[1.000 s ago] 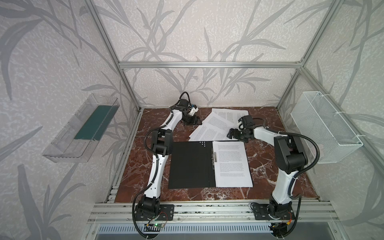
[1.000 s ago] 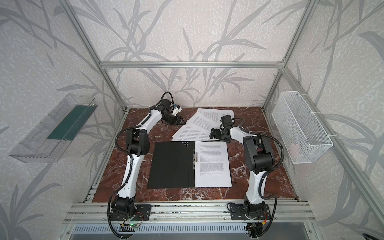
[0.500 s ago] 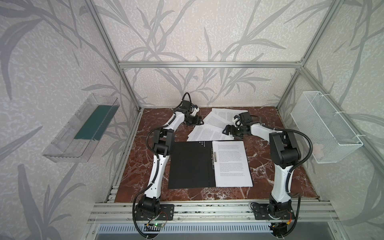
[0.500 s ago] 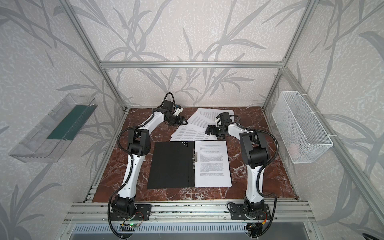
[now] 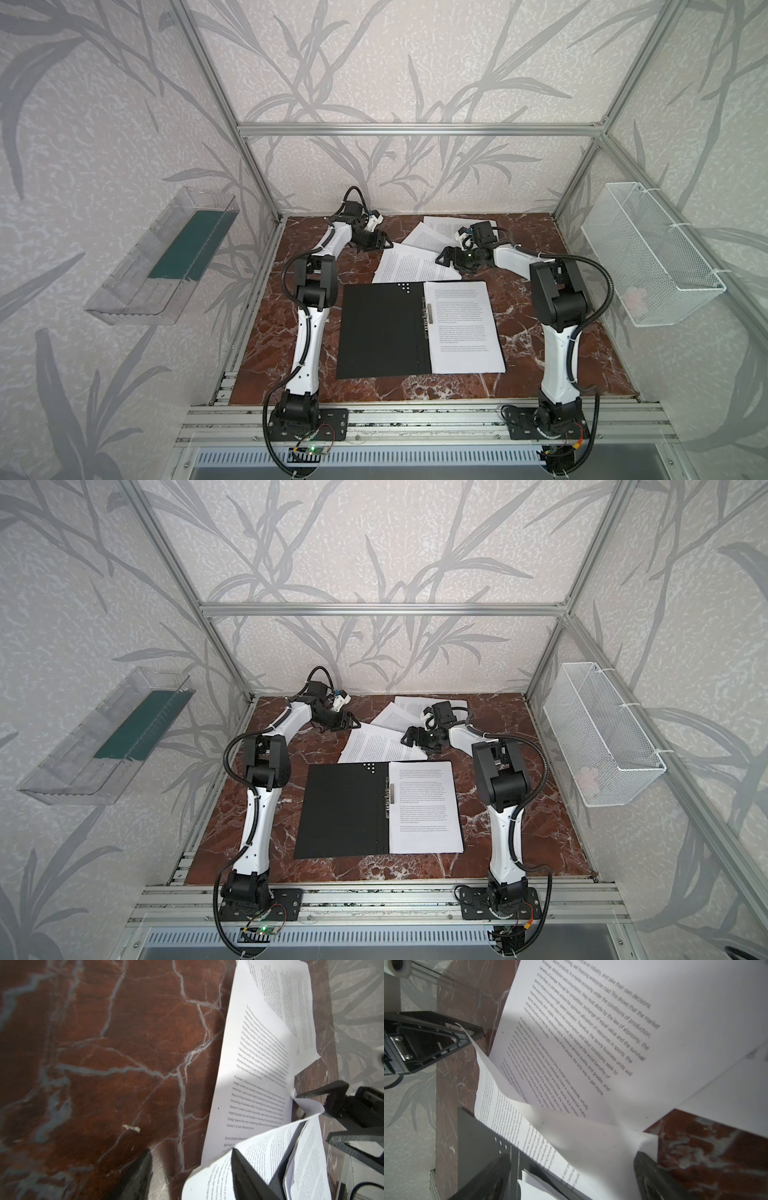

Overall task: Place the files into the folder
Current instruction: 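Move the right gripper to the loose sheets and grasp the lifted sheet edge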

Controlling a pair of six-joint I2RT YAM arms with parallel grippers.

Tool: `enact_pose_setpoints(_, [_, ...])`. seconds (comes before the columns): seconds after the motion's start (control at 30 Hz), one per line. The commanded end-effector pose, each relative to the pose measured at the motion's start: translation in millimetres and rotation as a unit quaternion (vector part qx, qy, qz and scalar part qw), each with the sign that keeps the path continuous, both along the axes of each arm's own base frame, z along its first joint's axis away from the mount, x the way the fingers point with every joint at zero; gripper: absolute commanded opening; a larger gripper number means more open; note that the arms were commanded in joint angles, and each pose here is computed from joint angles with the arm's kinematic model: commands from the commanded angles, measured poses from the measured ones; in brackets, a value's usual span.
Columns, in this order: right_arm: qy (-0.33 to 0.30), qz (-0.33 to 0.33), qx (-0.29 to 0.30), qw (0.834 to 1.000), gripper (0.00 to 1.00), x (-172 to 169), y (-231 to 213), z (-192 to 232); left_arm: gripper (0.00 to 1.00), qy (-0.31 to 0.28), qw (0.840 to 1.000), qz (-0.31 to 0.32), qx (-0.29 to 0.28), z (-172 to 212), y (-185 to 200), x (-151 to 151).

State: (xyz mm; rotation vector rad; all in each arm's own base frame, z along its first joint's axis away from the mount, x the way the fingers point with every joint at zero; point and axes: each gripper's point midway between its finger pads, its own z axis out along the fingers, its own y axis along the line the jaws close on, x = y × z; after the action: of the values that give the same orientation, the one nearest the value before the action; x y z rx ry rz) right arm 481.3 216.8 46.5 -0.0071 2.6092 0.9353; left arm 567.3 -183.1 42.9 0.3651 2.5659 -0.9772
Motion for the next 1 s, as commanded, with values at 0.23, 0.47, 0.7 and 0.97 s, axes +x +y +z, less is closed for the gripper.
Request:
enact_pose_setpoints(0.23, [0.05,0.011,-0.002,0.999,0.92,-15,3,-28,0.59,-0.057,0.995,-0.082,-0.027,27,-19,-11])
enact_pose_setpoints(0.47, [0.051,0.012,0.005,0.999,0.92,-14,3,-28,0.49,-0.067,0.992,-0.102,-0.042,41,-23,-20])
enact_pose_setpoints(0.7, [0.049,0.01,0.011,0.999,0.92,-12,1,-22,0.29,-0.056,0.992,-0.102,-0.043,48,-21,-23])
enact_pose_setpoints(0.97, [0.019,0.008,-0.001,1.0,0.99,-5,-2,11,0.0,-0.037,0.993,-0.099,-0.046,56,-21,-23])
